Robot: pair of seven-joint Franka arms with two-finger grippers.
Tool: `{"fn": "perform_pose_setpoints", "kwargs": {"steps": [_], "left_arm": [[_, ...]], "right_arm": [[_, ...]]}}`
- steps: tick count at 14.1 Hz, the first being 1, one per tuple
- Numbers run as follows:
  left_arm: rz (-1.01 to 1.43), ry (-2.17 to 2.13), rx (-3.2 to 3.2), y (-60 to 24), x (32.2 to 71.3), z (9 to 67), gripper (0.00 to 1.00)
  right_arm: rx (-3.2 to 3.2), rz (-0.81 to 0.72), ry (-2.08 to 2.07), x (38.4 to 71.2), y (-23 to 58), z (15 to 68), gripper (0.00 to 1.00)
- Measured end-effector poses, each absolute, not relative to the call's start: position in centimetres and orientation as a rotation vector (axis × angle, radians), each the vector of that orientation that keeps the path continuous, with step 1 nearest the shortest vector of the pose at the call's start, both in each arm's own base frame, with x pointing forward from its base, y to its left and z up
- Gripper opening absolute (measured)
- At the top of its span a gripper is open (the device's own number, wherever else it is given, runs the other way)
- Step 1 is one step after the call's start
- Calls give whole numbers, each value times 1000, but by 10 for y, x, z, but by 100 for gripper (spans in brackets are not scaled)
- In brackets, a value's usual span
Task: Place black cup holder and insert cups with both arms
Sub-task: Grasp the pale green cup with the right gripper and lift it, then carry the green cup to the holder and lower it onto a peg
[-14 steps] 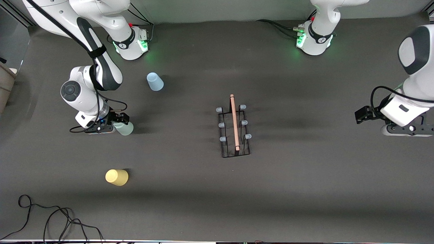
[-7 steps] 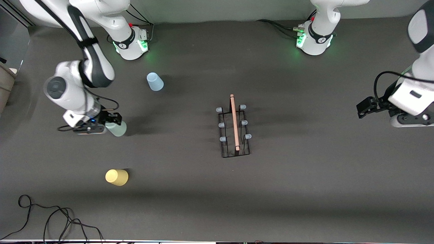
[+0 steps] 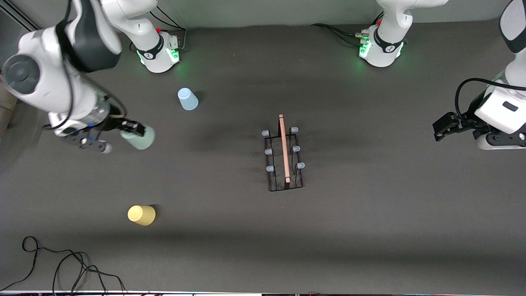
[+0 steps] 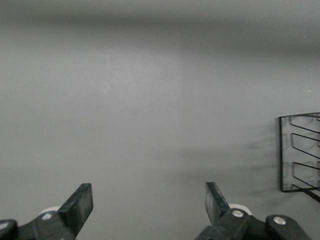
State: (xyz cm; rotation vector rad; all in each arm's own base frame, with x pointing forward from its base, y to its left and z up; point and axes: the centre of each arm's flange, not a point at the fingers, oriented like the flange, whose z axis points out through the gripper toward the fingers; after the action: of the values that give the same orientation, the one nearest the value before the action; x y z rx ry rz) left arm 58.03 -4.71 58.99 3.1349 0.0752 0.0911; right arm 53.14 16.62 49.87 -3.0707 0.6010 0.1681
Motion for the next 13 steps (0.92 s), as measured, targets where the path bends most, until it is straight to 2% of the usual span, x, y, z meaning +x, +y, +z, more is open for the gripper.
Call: {"fn": "perform_pose_setpoints", "kwargs": {"steps": [4,7,13], "left_arm": [[58,167,3097,-3,587,579,100],[57,159,3097,-4,589,578,100],[58,158,3097,-4,590,580,100]], "right_arm": [[-2992,134,909,512,313,505,65],[-2924,140,1096,503,408,487,65],[-2890,134,1220,490,500,427,65]]}}
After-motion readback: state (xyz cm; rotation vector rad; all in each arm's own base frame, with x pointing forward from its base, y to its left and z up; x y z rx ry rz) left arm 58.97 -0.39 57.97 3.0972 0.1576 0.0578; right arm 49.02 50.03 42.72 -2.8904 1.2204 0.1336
